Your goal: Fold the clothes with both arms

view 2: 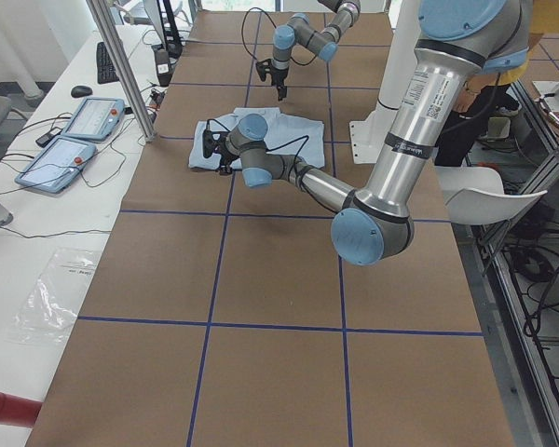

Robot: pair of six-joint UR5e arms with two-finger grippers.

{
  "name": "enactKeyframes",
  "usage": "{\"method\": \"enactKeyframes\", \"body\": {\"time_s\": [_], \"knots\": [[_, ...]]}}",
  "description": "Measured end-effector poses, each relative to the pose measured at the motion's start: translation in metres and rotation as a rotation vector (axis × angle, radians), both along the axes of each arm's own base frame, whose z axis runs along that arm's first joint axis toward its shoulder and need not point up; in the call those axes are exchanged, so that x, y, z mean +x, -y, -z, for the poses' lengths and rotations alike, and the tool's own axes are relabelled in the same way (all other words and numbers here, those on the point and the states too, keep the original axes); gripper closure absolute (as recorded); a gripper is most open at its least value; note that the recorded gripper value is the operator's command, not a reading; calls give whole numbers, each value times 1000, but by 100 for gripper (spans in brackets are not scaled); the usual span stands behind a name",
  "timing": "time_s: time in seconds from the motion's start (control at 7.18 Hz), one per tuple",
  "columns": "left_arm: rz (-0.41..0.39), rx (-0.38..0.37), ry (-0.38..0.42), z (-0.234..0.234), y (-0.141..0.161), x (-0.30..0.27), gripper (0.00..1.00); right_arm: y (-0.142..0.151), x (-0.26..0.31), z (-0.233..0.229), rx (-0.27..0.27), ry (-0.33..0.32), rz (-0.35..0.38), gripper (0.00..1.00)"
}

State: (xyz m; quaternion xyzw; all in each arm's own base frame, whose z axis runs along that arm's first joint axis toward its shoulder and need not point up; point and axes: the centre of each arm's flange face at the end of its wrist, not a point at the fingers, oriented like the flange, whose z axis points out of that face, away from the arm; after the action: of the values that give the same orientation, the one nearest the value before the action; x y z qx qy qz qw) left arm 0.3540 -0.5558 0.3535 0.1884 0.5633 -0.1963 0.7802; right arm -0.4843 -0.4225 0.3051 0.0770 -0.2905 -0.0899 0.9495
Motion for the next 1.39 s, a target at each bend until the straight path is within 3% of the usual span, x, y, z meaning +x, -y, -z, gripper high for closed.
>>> {"method": "enactKeyframes", "body": {"time_s": [0.28, 0.42, 0.56, 0.97, 1.39], "knots": [[1, -2, 0, -1, 0, 0, 28, -65, -53, 26, -289, 214, -340, 2], [1, -5, 3, -3, -1, -1, 28, -91, -69, 36, -424, 298, -479, 4], [1, -9, 7, -7, -2, -1, 28, -112, -82, 42, -521, 340, -596, 4], [5, -12, 12, -11, -2, -1, 28, -143, -99, 40, -671, 381, -828, 2], [8, -11, 13, -11, -2, 0, 27, -156, -100, 42, -732, 397, -908, 2]]}}
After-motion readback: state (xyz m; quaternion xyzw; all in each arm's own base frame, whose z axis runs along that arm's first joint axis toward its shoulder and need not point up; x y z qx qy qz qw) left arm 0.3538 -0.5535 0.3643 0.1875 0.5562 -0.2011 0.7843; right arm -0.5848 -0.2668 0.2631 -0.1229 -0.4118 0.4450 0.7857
